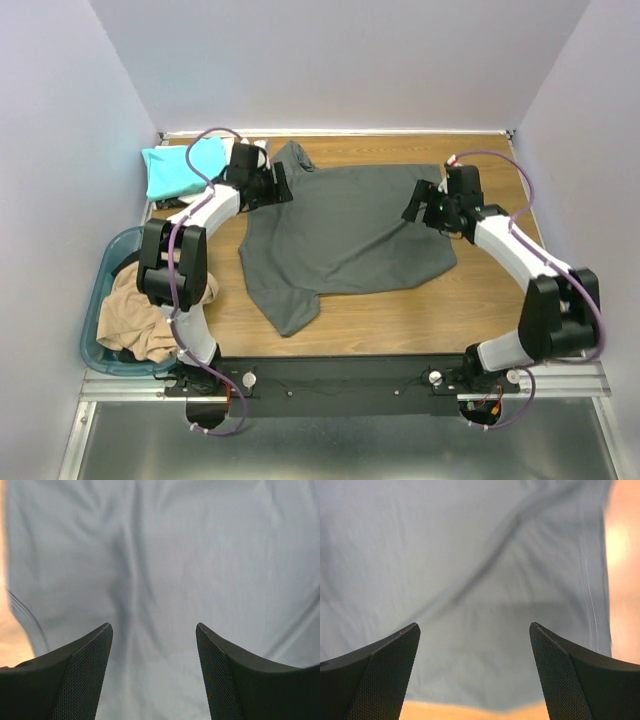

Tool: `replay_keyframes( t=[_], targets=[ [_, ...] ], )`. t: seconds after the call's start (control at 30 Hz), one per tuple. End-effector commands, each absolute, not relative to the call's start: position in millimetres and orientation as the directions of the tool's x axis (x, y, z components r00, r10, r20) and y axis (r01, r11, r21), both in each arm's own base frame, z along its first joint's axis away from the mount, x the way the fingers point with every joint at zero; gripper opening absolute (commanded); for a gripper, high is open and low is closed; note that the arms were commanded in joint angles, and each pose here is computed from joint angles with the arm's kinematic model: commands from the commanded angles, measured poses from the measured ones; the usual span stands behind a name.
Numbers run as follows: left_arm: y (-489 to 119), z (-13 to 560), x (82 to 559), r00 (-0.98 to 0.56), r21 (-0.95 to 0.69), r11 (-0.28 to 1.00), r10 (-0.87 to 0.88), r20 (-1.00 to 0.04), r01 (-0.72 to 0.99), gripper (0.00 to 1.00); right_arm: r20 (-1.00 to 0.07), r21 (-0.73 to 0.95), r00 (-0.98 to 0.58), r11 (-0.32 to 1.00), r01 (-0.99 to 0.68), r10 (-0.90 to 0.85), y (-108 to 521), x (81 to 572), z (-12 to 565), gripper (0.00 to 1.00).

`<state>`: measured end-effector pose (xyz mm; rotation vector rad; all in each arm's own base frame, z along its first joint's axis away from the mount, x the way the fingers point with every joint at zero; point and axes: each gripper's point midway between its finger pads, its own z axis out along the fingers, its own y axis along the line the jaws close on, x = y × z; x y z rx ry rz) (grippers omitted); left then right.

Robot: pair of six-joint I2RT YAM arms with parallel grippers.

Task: Fold and stack the t-shirts
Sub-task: Flatten the tshirt out

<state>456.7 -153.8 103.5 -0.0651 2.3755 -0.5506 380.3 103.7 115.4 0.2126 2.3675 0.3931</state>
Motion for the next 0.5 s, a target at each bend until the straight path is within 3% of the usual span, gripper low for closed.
replay_keyframes(
  t=[0.0,0.47],
  targets=[
    [-162,78,424,-0.796,-0.413,0.906,-0.177,-0.578,0.098,0.75,-0.538,0.295,-0.779,0.938,0.185,0.323,83,327,89,0.96],
    [-170,34,381,-0.841,-0.446,0.889,-0.165,-0.515,0.099,0.75,-0.422,0.228,-0.784,0.89,0.394,0.456,60,260,42,0.96]
  ],
)
